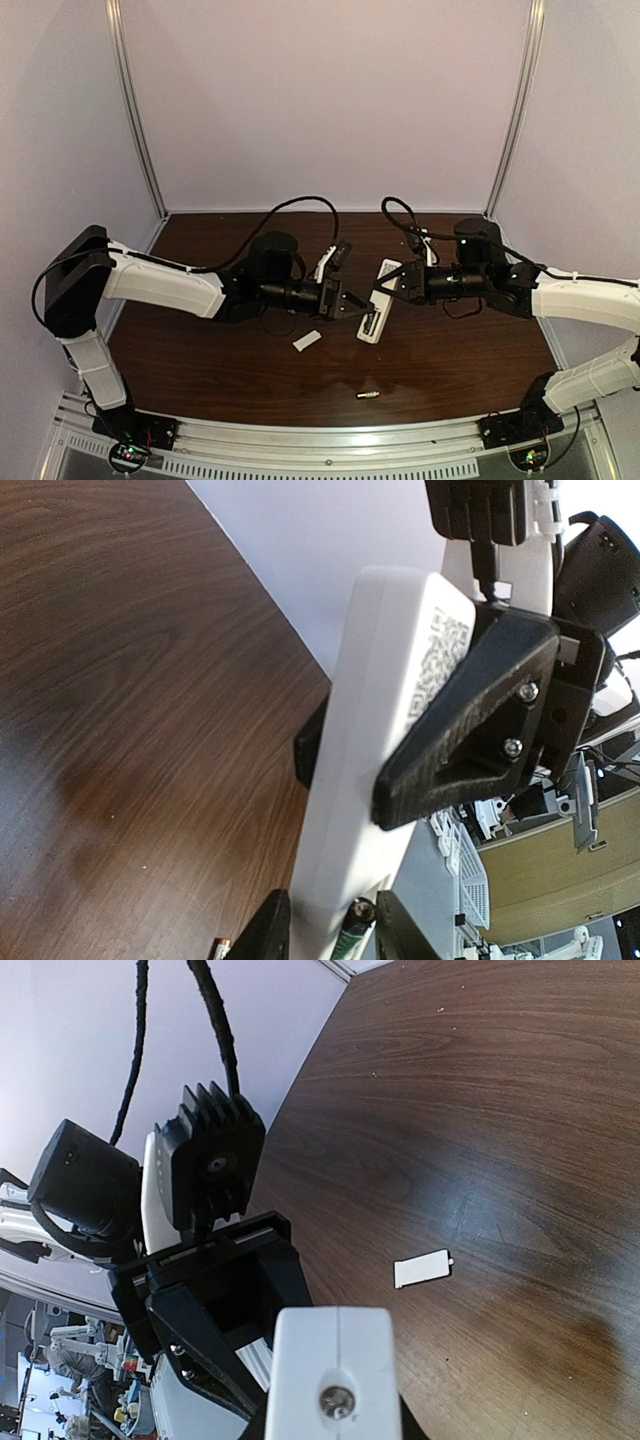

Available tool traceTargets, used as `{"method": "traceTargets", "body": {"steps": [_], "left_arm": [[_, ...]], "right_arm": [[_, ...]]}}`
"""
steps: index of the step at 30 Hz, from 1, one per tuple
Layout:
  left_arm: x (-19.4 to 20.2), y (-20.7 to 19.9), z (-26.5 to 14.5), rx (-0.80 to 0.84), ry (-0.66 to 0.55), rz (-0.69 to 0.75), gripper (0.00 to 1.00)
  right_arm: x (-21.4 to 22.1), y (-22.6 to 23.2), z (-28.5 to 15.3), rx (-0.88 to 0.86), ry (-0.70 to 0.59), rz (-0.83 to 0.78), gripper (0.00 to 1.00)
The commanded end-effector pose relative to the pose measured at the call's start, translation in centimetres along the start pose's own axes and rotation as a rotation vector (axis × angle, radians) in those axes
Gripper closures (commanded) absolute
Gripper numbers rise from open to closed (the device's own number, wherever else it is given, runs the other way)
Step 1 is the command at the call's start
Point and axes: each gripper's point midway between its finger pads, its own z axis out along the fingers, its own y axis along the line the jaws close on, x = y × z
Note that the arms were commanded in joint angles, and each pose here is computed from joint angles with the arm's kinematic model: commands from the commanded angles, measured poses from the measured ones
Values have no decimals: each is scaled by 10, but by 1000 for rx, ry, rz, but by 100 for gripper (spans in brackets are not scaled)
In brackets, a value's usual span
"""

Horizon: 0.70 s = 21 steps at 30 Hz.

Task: Load the batteries into the remote control
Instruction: Press the battery in the battery compartment.

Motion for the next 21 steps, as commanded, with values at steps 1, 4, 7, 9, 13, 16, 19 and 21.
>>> {"method": "traceTargets", "body": {"steps": [1,4,7,9,13,16,19,21], "left_arm": [[21,31,4,-102,58,-28,69],[24,33,5,-110,68,-28,69],[26,37,6,-118,76,-32,69],[28,39,5,-130,78,-33,69],[30,44,7,-161,89,-18,69],[32,46,8,-176,94,-6,70],[34,50,8,-203,98,5,71],[34,53,7,-214,95,5,71]], "right_arm": [[-31,44,-14,-115,-94,-68,100],[-34,47,-16,-122,-101,-70,100],[-34,49,-16,-130,-104,-69,100],[-35,50,-18,-134,-107,-69,100],[-37,53,-20,-150,-115,-65,100],[-39,56,-21,-164,-119,-61,100],[-40,58,-22,-175,-124,-56,100],[-40,59,-22,-179,-122,-55,100]]}}
